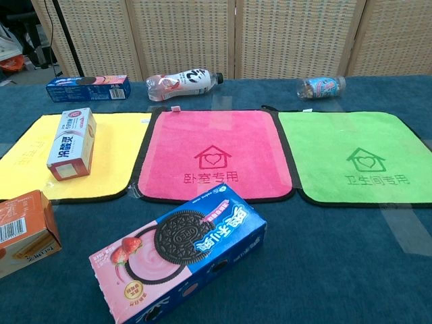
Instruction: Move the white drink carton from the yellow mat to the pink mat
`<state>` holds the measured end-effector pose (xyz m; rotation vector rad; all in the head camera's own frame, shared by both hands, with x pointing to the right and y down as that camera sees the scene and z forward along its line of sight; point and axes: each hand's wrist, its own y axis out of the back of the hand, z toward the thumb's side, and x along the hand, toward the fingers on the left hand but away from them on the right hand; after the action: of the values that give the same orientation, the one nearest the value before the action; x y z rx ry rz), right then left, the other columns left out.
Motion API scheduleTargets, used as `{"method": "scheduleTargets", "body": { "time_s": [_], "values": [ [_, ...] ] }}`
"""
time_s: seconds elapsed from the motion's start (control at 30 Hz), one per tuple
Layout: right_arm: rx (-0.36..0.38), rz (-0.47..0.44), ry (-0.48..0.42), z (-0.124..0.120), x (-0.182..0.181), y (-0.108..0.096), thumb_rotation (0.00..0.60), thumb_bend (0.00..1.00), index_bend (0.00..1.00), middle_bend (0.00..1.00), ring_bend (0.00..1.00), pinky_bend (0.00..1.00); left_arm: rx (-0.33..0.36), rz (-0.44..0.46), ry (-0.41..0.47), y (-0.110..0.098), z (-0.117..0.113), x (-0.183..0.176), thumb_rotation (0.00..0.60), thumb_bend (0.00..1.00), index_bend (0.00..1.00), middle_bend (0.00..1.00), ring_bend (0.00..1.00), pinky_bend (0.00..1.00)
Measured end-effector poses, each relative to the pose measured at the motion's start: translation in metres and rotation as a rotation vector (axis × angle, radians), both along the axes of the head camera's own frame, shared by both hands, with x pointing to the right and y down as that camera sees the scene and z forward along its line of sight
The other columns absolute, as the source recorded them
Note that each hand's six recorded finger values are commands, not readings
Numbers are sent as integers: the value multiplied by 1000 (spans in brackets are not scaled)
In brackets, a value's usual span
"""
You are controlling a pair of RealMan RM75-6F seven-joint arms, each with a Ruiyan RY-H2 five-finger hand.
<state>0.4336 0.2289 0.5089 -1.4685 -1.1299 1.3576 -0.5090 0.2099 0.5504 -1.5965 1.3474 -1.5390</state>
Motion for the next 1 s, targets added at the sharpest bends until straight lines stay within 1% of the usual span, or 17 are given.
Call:
{"method": "scheduleTargets", "body": {
  "time_s": [0.1, 0.17, 0.33, 0.43, 0.5, 0.53, 0.63, 0.73, 0.83, 1.0],
  "values": [
    [-4, 5, -2, 1, 1, -1, 600, 0, 0, 0, 0, 0, -48, -54, 129, -8, 11, -3, 600, 0, 0, 0, 0, 0],
    [-7, 7, -3, 1, 2, -2, 600, 0, 0, 0, 0, 0, -81, -96, 238, -15, 19, -4, 600, 0, 0, 0, 0, 0],
    [-16, 11, -9, 3, 3, -3, 600, 0, 0, 0, 0, 0, -132, -204, 496, -34, 36, -3, 600, 0, 0, 0, 0, 0],
    [-27, 16, -12, 3, 4, -4, 600, 0, 0, 0, 0, 0, -158, -284, 670, -49, 46, -1, 600, 2, 0, 0, 0, 0],
    [-30, 20, -15, 4, 5, -5, 600, 0, 0, 0, 0, 0, -180, -331, 753, -59, 54, 1, 600, 10, 0, 0, 0, 0],
    [-32, 21, -16, 4, 6, -5, 600, 0, 0, 0, 0, 0, -195, -364, 802, -66, 60, 1, 600, 16, 0, 0, 0, 0],
    [-39, 24, -17, 5, 7, -6, 600, 0, 0, 0, 0, 0, -222, -452, 912, -86, 80, 6, 600, 36, 0, 0, 0, 0],
    [-46, 26, -17, 7, 7, -7, 600, 0, 0, 0, 0, 0, -238, -521, 996, -109, 102, 18, 600, 41, 0, 0, 0, 0],
    [-51, 28, -15, 8, 8, -8, 600, 0, 0, 0, 0, 0, -249, -546, 1057, -124, 117, 36, 600, 42, 0, 0, 0, 0],
    [-59, 34, -11, 10, 9, -9, 600, 0, 0, 0, 0, 0, -272, -544, 1097, -134, 130, 62, 600, 43, 0, 0, 0, 0]
  ]
}}
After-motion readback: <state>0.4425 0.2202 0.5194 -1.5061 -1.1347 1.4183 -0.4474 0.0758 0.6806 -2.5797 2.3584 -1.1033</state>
